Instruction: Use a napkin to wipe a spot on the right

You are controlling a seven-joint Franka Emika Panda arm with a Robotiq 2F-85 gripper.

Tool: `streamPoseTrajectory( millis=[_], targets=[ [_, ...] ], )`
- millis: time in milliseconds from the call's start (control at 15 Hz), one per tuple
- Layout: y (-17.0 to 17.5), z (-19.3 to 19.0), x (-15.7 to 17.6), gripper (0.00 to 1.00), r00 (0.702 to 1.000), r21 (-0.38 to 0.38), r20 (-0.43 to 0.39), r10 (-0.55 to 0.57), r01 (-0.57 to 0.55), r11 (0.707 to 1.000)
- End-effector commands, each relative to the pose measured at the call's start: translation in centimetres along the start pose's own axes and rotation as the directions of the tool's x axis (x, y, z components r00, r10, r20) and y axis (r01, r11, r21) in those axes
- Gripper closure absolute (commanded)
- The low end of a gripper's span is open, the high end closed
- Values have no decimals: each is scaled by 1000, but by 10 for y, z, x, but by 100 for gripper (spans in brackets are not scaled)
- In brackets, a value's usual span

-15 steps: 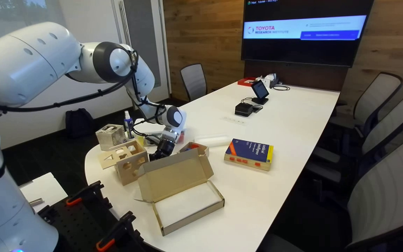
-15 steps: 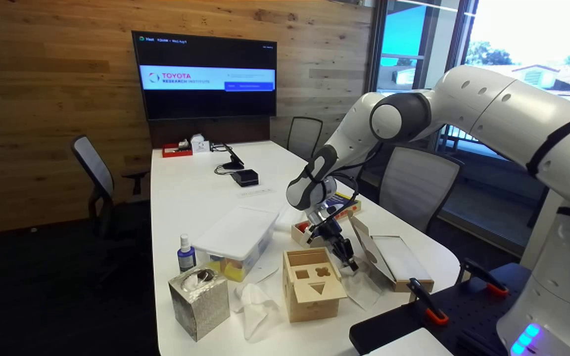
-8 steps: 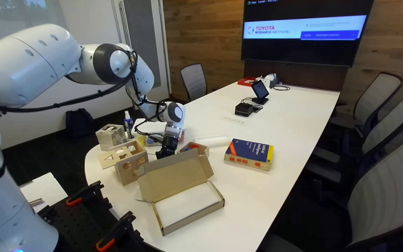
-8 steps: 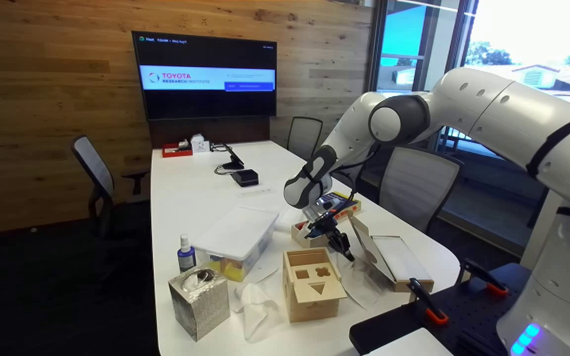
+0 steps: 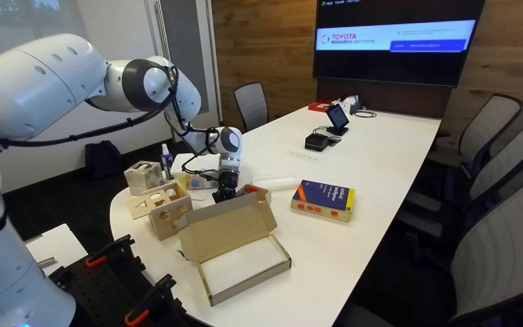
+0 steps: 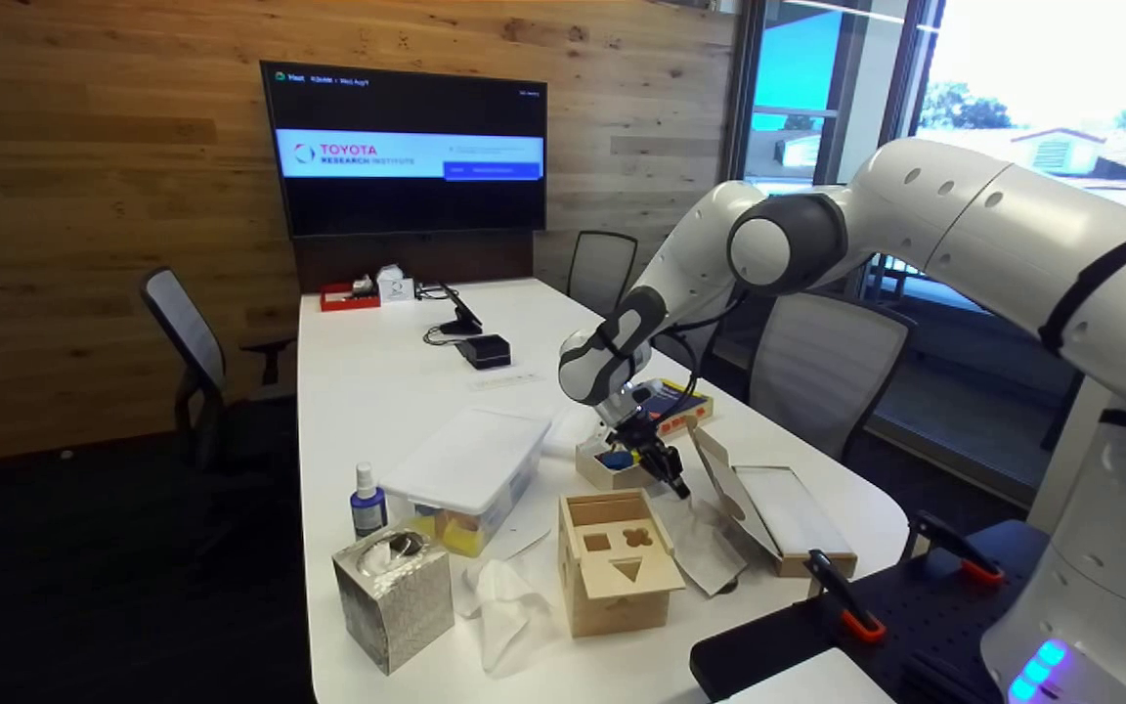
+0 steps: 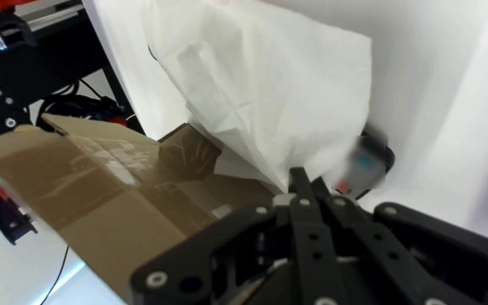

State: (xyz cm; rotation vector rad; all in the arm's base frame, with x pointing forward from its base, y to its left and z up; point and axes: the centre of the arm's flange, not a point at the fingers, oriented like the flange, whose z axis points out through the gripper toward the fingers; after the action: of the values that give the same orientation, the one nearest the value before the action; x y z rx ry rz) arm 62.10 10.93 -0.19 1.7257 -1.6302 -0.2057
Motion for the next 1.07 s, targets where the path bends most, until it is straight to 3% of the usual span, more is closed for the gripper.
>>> streamPoseTrajectory(
  millis=[0,267,467,733,1000],
  targets=[
    [9,-30,2,100,999,99,-31,-18,21,995],
    [31,-71,-3,100,991,207,-31,-130,133,969],
    [59,-111,-3,100,968,323,-95,-231,250,913],
    [103,-163,-4,100,921,461,-207,-330,389,797],
    [124,-185,-20,100,852,572,-279,-443,519,636]
  ],
)
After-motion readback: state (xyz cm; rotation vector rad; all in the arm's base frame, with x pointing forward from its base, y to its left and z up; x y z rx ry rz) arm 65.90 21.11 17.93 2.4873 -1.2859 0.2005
